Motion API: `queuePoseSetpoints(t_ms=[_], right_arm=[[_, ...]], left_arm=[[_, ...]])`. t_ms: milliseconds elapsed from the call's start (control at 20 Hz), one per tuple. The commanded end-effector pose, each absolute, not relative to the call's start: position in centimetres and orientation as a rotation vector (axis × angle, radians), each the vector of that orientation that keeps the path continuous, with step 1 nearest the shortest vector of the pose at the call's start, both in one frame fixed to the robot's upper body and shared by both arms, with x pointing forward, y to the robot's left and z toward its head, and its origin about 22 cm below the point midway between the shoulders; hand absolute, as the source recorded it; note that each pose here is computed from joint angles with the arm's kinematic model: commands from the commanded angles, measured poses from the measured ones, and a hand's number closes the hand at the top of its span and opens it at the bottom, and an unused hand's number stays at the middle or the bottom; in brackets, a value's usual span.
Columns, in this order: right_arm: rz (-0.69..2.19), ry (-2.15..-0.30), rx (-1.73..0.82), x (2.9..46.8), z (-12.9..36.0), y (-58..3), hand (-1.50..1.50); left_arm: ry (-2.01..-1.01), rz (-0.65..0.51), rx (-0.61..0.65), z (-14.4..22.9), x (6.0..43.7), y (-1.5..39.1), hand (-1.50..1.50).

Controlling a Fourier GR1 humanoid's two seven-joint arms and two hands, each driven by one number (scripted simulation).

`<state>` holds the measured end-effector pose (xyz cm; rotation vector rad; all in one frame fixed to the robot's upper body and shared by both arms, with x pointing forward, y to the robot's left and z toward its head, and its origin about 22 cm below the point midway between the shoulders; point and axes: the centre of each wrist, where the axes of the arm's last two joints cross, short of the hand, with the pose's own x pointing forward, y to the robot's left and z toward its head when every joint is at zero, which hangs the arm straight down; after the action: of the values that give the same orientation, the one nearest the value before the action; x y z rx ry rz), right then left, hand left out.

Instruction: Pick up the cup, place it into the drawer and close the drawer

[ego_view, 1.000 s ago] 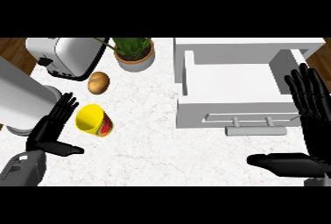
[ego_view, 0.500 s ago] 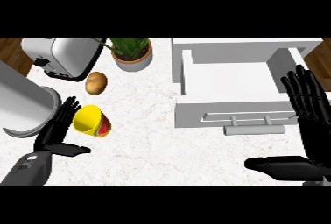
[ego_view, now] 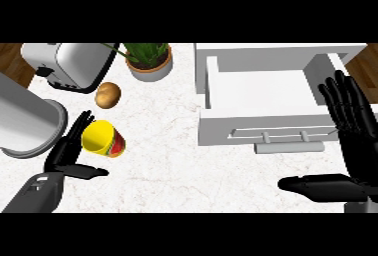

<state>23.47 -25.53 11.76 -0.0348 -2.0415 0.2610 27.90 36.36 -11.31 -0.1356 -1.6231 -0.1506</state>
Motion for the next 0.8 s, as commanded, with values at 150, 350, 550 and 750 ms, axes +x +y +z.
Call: queuePoseSetpoints(t_ms=[150, 350, 550, 750], right_arm=[[0.250, -2.023, -0.022, 25.1, 11.1, -25.3, -1.50], [0.269, -2.025, -0.022, 23.4, 11.0, -25.3, -1.50], [0.249, -2.047, -0.029, 24.9, 12.0, -25.6, -1.50], [0.279, -2.033, -0.026, 23.6, 11.2, -26.2, -1.50]], left_arm=[[-1.714, -0.131, -0.283, -10.8, 29.2, 35.4, -1.50], [-1.711, -0.108, -0.316, -11.9, 28.0, 35.1, -1.50], [-1.719, -0.087, -0.378, -11.8, 29.0, 33.6, -1.50], [-1.714, -0.071, -0.459, -12.3, 29.2, 31.6, -1.50]])
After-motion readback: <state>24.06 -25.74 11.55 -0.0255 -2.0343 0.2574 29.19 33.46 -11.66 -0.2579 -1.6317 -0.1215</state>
